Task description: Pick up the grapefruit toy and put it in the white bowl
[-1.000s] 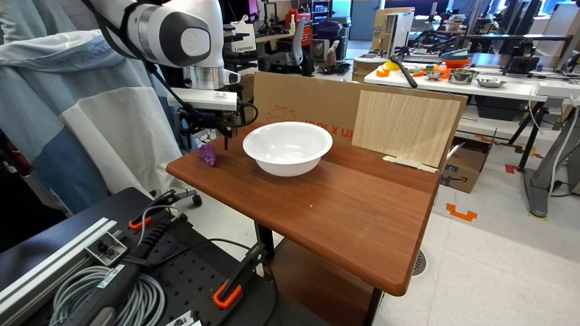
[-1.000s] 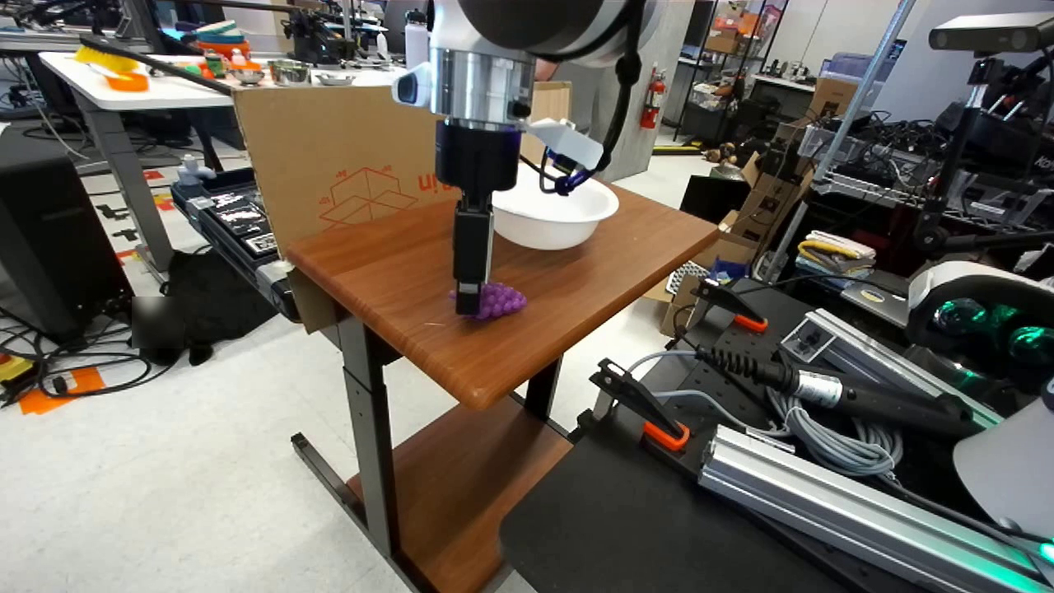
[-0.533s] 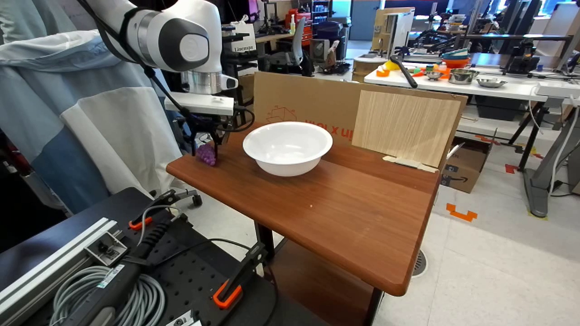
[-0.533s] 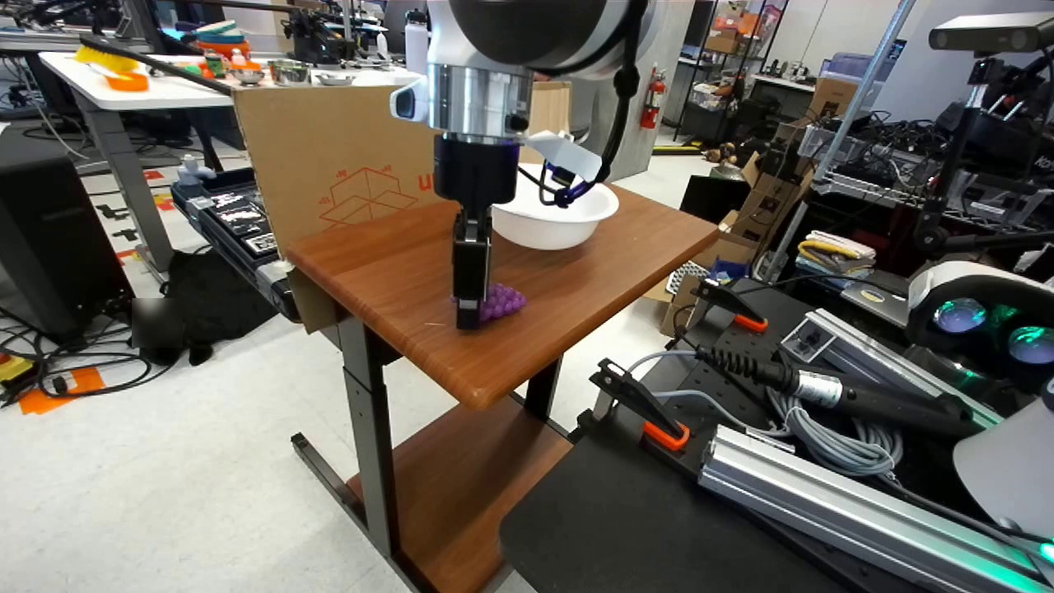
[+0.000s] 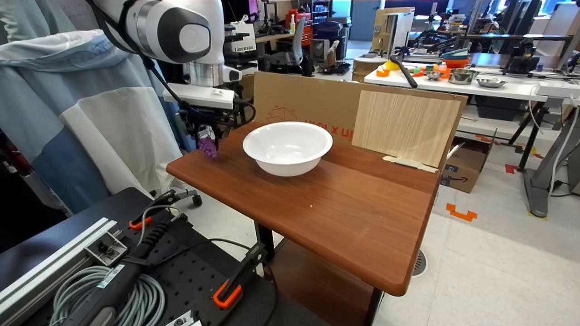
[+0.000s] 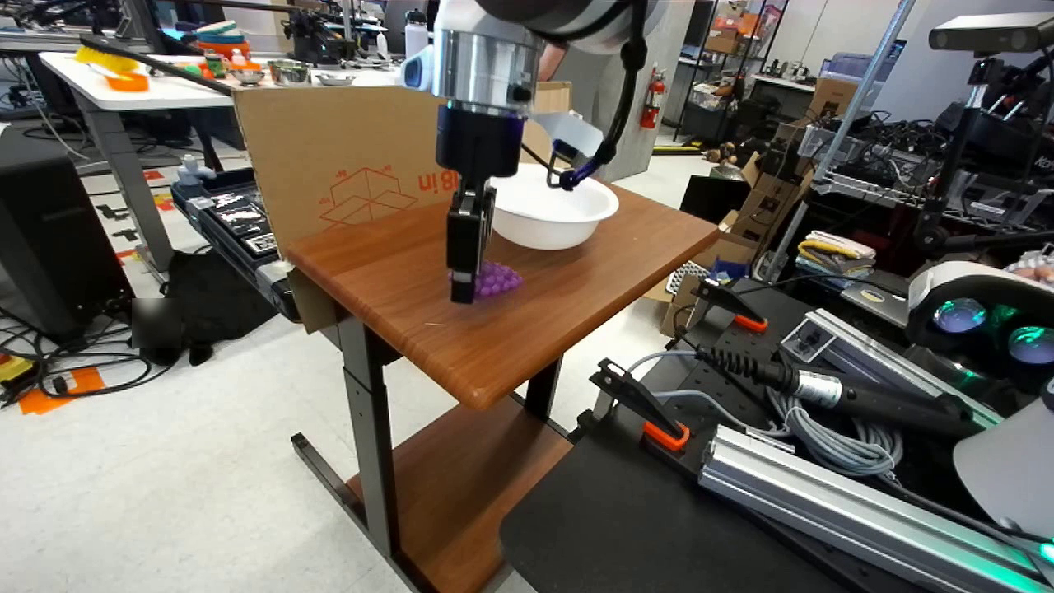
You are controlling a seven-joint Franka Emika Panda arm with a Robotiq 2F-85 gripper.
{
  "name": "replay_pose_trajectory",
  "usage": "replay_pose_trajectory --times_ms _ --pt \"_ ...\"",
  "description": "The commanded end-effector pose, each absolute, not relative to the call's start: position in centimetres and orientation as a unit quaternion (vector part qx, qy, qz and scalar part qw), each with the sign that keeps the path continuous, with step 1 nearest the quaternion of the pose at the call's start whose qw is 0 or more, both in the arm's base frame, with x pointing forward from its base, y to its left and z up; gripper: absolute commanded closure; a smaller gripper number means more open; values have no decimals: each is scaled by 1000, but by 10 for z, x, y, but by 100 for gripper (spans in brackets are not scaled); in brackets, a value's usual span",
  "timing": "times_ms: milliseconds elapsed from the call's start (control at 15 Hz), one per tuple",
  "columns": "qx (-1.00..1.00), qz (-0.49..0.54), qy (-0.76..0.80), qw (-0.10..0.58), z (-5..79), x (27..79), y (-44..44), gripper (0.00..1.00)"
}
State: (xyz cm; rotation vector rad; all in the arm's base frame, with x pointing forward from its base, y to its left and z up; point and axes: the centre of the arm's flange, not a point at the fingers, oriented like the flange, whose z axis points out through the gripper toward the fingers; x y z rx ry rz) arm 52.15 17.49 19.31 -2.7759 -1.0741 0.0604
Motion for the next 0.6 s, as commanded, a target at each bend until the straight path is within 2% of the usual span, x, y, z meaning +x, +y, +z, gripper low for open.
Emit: replay_pose_trajectory --times_ms 0,267,533 --pt "-944 -28 -314 102 268 513 158 78" --pt "-961 -109 -217 130 343 534 113 78" --pt "-974 -154 -99 135 368 573 40 78"
